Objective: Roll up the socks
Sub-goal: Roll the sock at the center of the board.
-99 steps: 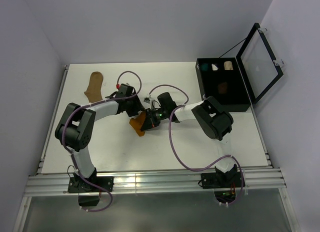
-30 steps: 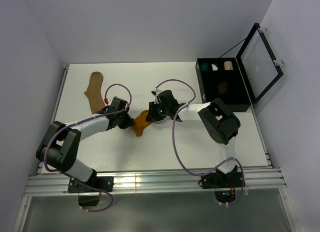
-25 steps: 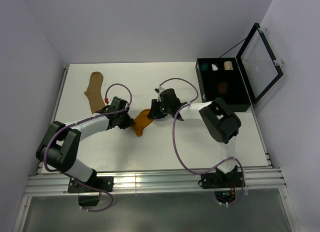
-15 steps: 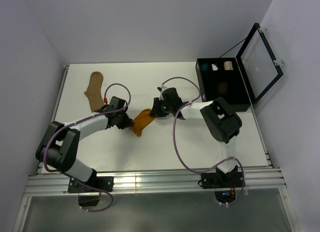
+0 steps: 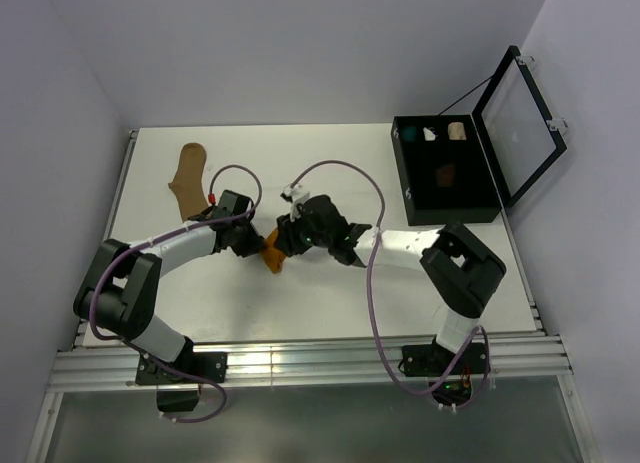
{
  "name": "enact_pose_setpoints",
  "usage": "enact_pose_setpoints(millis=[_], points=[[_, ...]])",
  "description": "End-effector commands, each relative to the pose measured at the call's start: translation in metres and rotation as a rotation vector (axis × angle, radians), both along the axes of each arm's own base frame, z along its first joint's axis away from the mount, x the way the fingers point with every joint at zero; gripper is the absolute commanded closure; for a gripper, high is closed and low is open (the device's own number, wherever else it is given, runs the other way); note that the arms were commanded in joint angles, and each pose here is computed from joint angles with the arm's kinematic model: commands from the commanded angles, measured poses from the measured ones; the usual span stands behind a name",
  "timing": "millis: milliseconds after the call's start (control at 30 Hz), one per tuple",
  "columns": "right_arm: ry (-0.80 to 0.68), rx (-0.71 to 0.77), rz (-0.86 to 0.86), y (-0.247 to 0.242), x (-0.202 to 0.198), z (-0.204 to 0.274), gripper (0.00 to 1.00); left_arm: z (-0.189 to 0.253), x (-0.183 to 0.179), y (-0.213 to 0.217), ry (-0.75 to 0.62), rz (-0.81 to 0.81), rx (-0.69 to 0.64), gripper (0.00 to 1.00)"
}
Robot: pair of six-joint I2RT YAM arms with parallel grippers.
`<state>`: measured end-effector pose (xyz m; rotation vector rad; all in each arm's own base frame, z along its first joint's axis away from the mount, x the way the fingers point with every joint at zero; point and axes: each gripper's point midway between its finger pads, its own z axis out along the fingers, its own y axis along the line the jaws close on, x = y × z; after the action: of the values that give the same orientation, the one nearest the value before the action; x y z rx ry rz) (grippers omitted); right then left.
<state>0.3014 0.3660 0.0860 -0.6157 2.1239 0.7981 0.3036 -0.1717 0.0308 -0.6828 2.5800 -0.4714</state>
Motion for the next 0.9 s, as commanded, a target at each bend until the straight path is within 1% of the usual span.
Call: enact_pose_setpoints(millis=[0, 200, 433, 500, 533, 567, 600, 633, 667, 733, 767, 800, 867], points=[[-0.092, 0.026, 0.059, 0.021, -0.011, 0.019, 0.53, -0.026, -0.025, 0.018, 0.115, -0.024, 0.094, 0.73], [-0.058, 0.011, 0.107, 0.034, -0.019, -0.002, 0.51, -0.024, -0.023, 0.018, 0.108, -0.022, 0.091, 0.73], [-0.017, -0.017, 0.133, 0.041, -0.019, -0.032, 0.51, -0.025, -0.022, 0.015, 0.103, -0.025, 0.074, 0.72], [-0.011, 0.001, 0.137, 0.043, -0.018, -0.034, 0.6, -0.023, -0.021, 0.014, 0.095, -0.028, 0.069, 0.71], [0.02, 0.018, 0.147, 0.043, -0.022, -0.037, 0.67, -0.023, -0.021, 0.014, 0.091, -0.031, 0.068, 0.7], [0.036, 0.032, 0.139, 0.04, -0.019, -0.037, 0.81, -0.022, -0.02, 0.014, 0.084, -0.033, 0.067, 0.69], [0.04, 0.062, 0.14, 0.04, -0.017, -0.033, 0.87, -0.02, -0.018, 0.013, 0.073, -0.035, 0.063, 0.67], [0.084, 0.088, 0.144, 0.037, -0.022, -0.035, 0.92, -0.019, -0.018, 0.012, 0.058, -0.037, 0.058, 0.62], [0.096, 0.107, 0.143, 0.035, -0.02, -0.034, 0.99, -0.017, -0.016, 0.012, 0.047, -0.036, 0.053, 0.59], [0.136, 0.144, 0.116, 0.026, -0.013, -0.033, 1.0, -0.014, -0.015, 0.012, 0.025, -0.035, 0.044, 0.52], [0.169, 0.166, 0.145, 0.025, -0.018, -0.032, 1.0, -0.013, -0.015, 0.011, 0.016, -0.034, 0.04, 0.5], [0.185, 0.184, 0.137, 0.021, -0.012, -0.032, 1.0, -0.011, -0.015, 0.011, 0.009, -0.034, 0.037, 0.48], [0.247, 0.217, 0.15, 0.02, -0.014, -0.031, 1.0, -0.007, -0.013, 0.01, -0.009, -0.028, 0.025, 0.44]])
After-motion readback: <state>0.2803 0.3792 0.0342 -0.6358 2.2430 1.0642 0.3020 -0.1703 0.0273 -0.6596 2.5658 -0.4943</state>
